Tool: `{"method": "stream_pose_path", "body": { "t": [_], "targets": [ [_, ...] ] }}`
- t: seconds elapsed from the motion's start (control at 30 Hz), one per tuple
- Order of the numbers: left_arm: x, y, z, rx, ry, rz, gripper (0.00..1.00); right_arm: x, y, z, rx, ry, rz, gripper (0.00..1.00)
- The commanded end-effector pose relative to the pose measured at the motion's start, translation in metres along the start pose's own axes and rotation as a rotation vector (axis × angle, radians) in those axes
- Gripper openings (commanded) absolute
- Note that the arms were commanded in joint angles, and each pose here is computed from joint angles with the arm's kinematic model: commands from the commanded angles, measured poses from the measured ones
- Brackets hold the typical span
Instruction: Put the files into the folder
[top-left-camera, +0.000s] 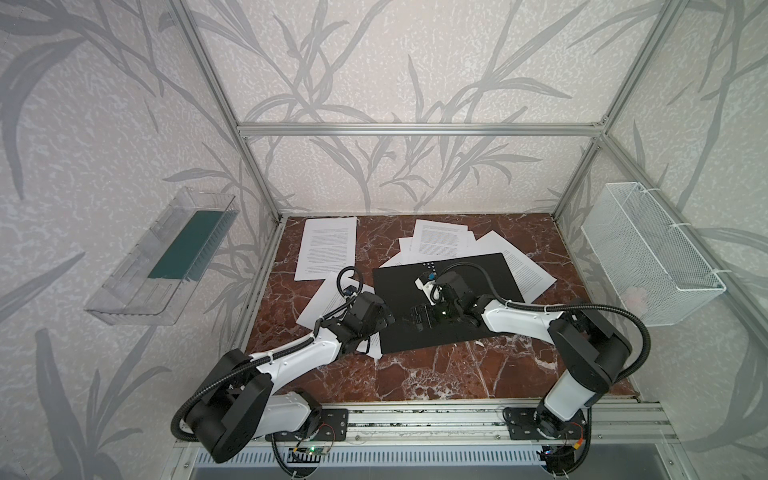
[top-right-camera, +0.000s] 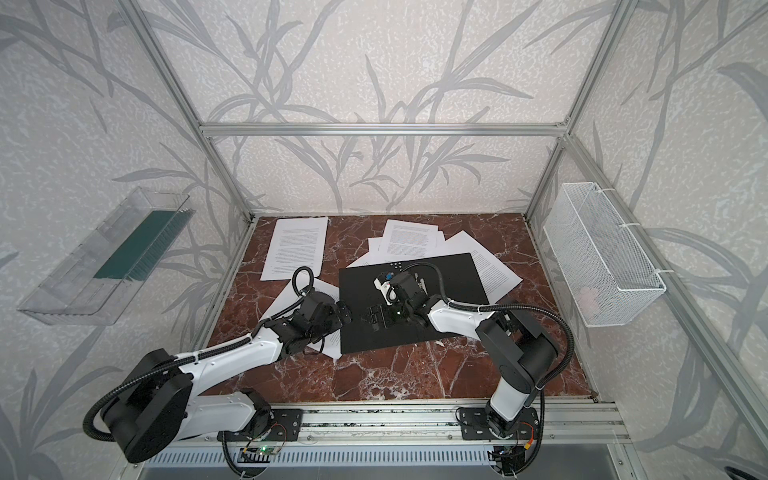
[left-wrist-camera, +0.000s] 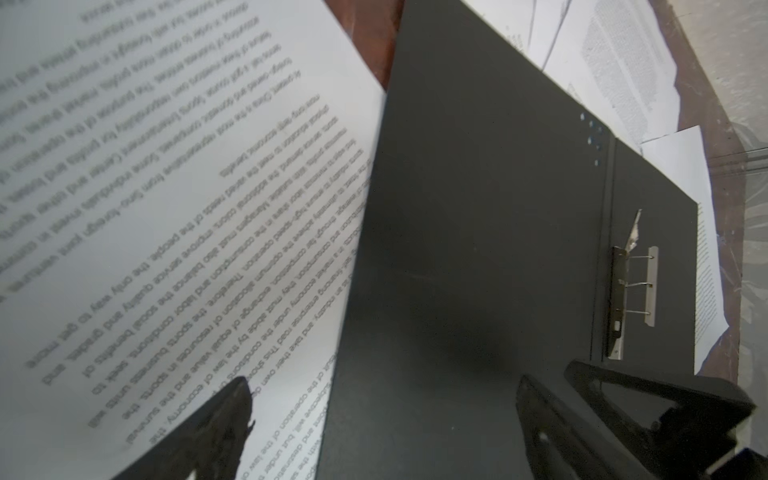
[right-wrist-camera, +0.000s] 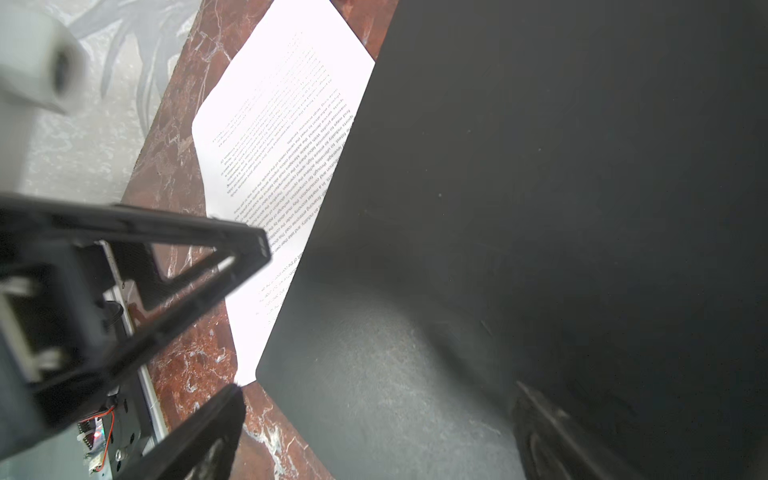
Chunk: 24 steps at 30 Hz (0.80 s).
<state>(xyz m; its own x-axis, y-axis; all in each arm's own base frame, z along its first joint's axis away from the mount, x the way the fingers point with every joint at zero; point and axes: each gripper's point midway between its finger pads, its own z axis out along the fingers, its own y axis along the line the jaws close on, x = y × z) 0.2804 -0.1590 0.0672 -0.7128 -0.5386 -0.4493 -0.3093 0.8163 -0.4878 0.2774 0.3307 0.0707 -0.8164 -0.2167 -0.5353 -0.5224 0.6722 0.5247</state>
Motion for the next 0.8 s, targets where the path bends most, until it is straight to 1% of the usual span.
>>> {"method": "stream_pose_path", "body": {
  "t": [0.0, 0.17, 0.3, 0.37, 0.43, 0.57, 0.67, 0.77],
  "targets": [
    [-0.021, 0.016, -0.017, -0.062, -0.083, 0.056, 0.99, -0.008, 0.005, -0.008, 0.0, -0.02, -0.018, 0.99],
    [-0.054, 0.045, -0.029, -0.092, -0.083, 0.022, 0.99, -0.006, 0.01, -0.006, -0.009, -0.01, -0.029, 0.99],
    [-0.075, 0.064, -0.028, -0.105, -0.074, 0.023, 0.99, -0.004, 0.016, -0.002, -0.014, 0.001, -0.048, 0.99],
    [-0.082, 0.073, -0.022, -0.11, -0.058, 0.016, 0.99, -0.001, 0.021, 0.002, -0.016, 0.009, -0.071, 0.99],
    [-0.093, 0.084, -0.018, -0.143, -0.06, 0.006, 0.99, 0.003, 0.03, 0.008, -0.024, 0.026, -0.102, 0.99],
    [-0.124, 0.102, -0.011, -0.177, -0.095, -0.013, 0.99, 0.02, 0.04, 0.029, -0.029, 0.094, -0.148, 0.99],
    [-0.141, 0.117, -0.002, -0.232, -0.092, -0.003, 0.99, 0.024, 0.047, 0.035, -0.06, 0.115, -0.154, 0.99],
    [-0.153, 0.138, 0.011, -0.291, -0.064, -0.028, 0.99, 0.027, 0.052, 0.039, -0.084, 0.128, -0.156, 0.99]
  ]
}}
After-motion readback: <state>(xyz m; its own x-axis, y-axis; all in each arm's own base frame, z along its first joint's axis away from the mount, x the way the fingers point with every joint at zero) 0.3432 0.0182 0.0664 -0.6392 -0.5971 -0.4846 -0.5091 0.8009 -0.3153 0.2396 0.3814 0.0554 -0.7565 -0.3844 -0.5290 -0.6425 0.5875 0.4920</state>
